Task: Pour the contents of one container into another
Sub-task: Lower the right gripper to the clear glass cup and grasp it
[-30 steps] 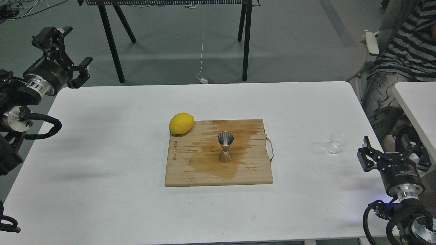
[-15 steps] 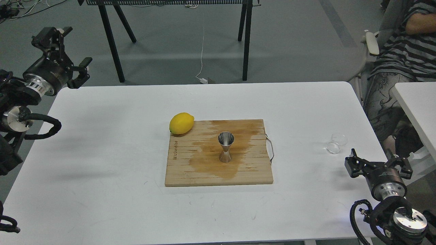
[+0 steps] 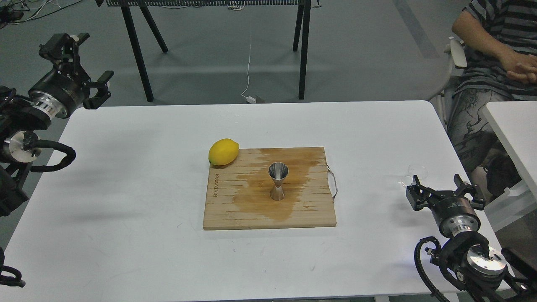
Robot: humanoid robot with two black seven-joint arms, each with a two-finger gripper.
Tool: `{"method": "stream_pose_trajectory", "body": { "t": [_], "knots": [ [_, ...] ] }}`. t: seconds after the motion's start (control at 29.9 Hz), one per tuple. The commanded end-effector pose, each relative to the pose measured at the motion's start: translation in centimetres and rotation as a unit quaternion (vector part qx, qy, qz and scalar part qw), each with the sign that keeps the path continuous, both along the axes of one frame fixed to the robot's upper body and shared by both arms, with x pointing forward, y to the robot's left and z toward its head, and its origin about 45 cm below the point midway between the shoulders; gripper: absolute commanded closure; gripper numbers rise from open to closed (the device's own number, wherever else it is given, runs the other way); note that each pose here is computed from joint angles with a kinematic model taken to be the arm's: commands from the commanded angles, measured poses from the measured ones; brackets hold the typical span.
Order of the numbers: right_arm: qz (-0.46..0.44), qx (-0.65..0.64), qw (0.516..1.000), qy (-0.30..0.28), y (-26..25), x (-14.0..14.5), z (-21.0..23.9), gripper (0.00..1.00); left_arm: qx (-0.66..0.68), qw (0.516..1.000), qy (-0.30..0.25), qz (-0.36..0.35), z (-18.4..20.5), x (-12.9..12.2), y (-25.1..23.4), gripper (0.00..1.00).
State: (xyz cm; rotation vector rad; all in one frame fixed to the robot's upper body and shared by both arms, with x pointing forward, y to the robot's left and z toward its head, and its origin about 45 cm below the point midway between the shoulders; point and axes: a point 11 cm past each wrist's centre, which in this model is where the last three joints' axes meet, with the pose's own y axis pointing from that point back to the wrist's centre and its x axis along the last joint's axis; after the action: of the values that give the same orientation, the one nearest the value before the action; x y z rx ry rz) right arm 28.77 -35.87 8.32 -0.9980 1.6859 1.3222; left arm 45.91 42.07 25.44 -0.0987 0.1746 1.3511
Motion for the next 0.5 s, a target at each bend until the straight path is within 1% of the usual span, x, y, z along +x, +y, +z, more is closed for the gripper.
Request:
{"method": "stream_pose_trajectory", "body": {
  "t": [0.0,0.2,0.47],
  "knots": [
    [0.002,0.007,1.000,0.008,0.7,0.2,-0.5,0.01,0.000,1.000,0.000,0.000,0.0,0.0,0.0,0.01],
    [0.001,0.010,0.999,0.033,1.0,1.1,-1.6,0.01,0.000,1.000,-0.001,0.000,0.0,0.0,0.0,0.01],
    [0.004,0.013,0.999,0.046,1.1,2.5,-2.5,0.01,-0.001,1.000,-0.002,0.002,-0.2,-0.2,0.1,0.01]
  ]
}}
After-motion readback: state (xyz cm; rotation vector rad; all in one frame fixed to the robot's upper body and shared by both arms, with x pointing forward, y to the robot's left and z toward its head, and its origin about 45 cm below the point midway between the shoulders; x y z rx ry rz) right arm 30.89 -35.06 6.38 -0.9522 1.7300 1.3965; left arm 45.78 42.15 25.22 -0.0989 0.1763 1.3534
